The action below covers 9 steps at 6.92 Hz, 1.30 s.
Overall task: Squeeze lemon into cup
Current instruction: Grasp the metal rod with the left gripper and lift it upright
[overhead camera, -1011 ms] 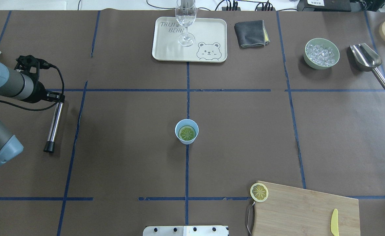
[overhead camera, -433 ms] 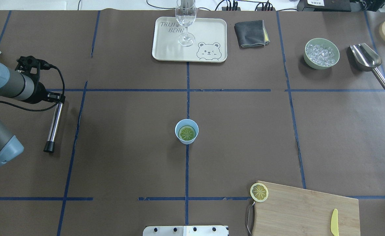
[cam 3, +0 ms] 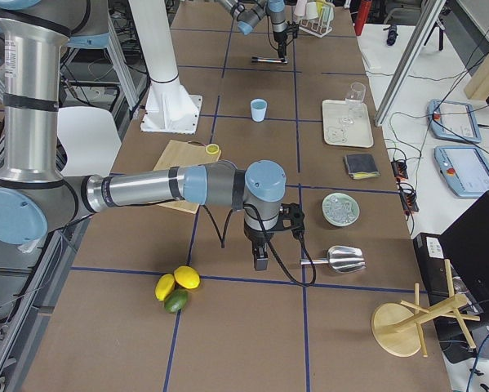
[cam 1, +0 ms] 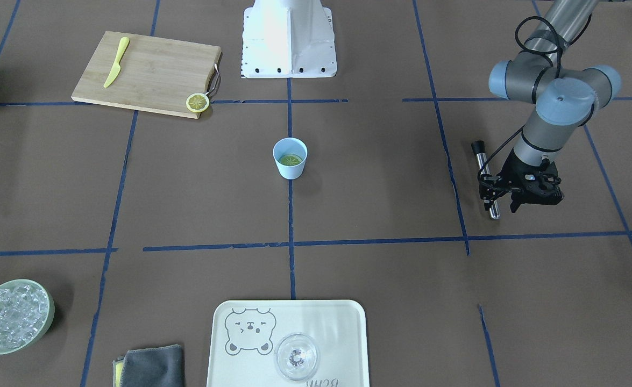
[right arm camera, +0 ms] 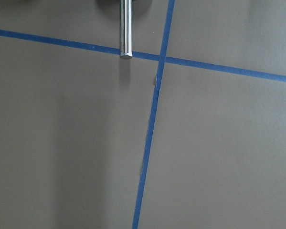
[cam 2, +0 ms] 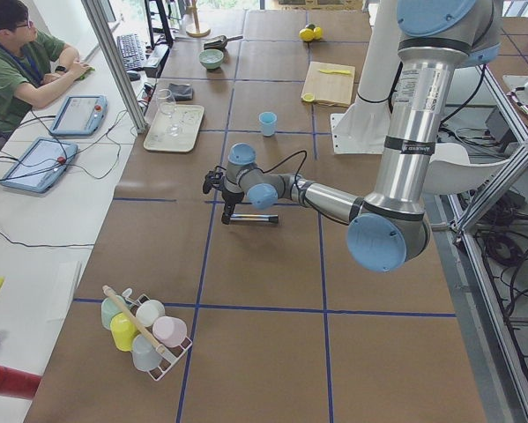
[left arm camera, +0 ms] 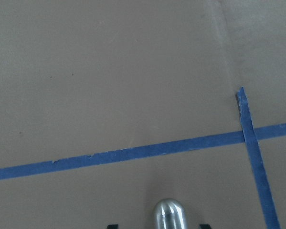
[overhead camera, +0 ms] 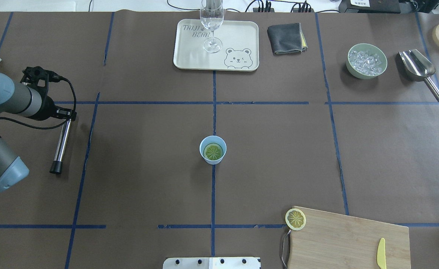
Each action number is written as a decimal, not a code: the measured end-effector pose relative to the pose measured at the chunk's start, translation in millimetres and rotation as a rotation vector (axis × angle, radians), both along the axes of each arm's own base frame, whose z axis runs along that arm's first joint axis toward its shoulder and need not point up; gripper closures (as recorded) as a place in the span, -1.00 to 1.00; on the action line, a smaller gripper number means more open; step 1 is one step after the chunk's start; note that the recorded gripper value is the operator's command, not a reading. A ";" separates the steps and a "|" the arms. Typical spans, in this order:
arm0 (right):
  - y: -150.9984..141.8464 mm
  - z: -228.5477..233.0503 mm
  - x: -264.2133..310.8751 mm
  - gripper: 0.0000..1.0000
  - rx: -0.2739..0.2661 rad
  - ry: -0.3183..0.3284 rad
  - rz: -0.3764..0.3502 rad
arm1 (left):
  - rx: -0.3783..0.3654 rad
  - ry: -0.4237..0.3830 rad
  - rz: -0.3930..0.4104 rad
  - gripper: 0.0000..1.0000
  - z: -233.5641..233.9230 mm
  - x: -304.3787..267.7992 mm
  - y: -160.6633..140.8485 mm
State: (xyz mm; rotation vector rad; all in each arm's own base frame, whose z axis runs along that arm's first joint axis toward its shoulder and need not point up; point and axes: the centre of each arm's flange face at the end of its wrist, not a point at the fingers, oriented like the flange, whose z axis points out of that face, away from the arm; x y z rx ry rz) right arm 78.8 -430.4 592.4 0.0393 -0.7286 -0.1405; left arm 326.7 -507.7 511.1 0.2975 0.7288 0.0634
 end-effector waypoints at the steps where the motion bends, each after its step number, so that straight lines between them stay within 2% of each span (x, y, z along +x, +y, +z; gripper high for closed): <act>1: 0.2 0.3 0.6 -1.00 0.000 0.001 0.001 | 0.005 0.005 0.009 -0.16 0.7 4.8 2.7; 2: 0.3 0.5 1.0 -1.00 -0.001 0.001 0.002 | 0.008 0.008 0.015 0.11 2.7 8.1 4.4; 3: 0.6 0.7 1.5 -1.00 -0.001 0.001 0.003 | 0.009 0.008 0.018 0.61 5.1 9.8 5.6; 4: 0.9 0.6 2.0 -1.00 -0.001 0.001 0.004 | 0.010 0.008 0.020 0.96 5.8 10.5 6.3; 7: 2.9 2.0 3.0 -1.00 -0.004 0.000 0.007 | 0.026 0.021 0.023 1.00 -3.8 8.8 7.4; 9: 3.4 2.4 3.6 -1.00 -0.006 0.000 0.009 | 0.083 0.060 0.028 1.00 -37.7 2.6 12.1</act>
